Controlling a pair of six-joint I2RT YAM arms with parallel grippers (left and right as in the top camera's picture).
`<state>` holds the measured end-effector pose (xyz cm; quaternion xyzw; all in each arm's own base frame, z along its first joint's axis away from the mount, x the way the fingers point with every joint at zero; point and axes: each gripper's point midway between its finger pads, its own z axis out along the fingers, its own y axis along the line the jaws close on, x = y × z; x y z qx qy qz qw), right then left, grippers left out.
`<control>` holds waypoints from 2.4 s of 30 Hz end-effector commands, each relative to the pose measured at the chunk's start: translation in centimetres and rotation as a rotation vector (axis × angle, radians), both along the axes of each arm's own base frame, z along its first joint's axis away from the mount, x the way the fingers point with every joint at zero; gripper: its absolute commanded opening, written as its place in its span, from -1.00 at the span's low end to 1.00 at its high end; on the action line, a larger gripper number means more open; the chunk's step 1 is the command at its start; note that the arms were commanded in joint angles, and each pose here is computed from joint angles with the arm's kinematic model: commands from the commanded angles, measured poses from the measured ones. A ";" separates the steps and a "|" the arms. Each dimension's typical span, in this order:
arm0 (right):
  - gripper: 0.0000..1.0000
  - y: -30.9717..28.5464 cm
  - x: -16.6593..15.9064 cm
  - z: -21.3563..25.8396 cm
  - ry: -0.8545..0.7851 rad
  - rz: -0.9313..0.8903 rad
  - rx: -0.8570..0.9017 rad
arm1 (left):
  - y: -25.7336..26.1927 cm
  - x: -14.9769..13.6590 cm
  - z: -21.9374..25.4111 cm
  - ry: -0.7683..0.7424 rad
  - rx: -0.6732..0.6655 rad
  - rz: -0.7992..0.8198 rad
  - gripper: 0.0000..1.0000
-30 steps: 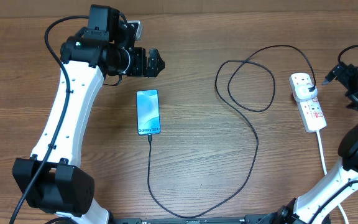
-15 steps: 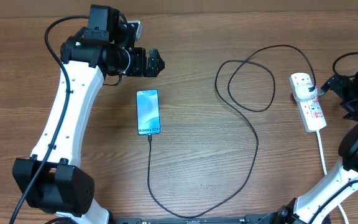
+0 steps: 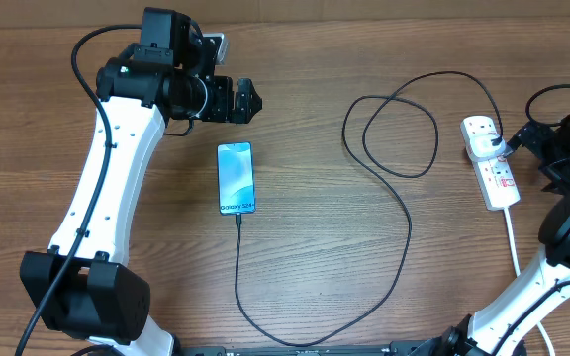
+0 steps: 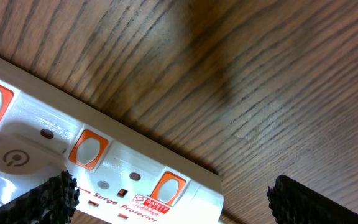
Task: Plug charger to phone and switch on socket
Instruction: 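Lower the right gripper onto the switch beside the plugged charger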
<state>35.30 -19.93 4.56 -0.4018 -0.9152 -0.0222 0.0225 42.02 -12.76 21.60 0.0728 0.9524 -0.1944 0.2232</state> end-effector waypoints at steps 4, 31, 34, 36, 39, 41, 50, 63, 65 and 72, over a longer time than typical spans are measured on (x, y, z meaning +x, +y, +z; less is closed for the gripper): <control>0.99 -0.4 0.4 -0.2 -0.020 0.058 -0.011 | -0.1 -0.2 1.5 -0.048 0.010 -0.025 0.99; 0.99 0.0 0.4 -1.6 -0.035 0.096 0.007 | -0.2 -0.2 1.5 -0.047 0.010 -0.025 0.99; 0.99 0.0 0.3 -1.8 -0.034 0.096 0.008 | -0.2 -0.2 1.5 -0.047 0.009 -0.025 0.99; 0.99 0.1 0.3 -1.8 -0.032 0.096 0.009 | -0.2 -0.2 1.5 -0.048 0.009 -0.025 0.99; 0.99 0.1 0.3 -1.8 -0.032 0.096 0.009 | -0.2 -0.2 1.5 -0.048 0.010 -0.025 0.99; 0.99 0.1 0.3 -1.8 -0.031 0.096 0.010 | -0.2 -0.2 1.5 -0.047 0.010 -0.025 0.99; 0.99 0.1 0.2 -1.9 -0.029 0.096 0.011 | -0.1 -0.3 1.5 -0.043 0.011 -0.025 0.99; 0.99 0.5 -0.5 -2.7 -0.001 0.096 0.030 | -0.1 -0.4 1.4 -0.042 0.016 -0.034 0.99; 0.99 0.6 -0.5 -2.8 0.000 0.096 0.030 | -0.1 -0.4 1.4 -0.042 0.016 -0.034 0.99; 0.99 0.7 -0.7 -3.0 0.006 0.096 0.034 | -0.1 -0.5 1.3 -0.039 0.019 -0.038 0.99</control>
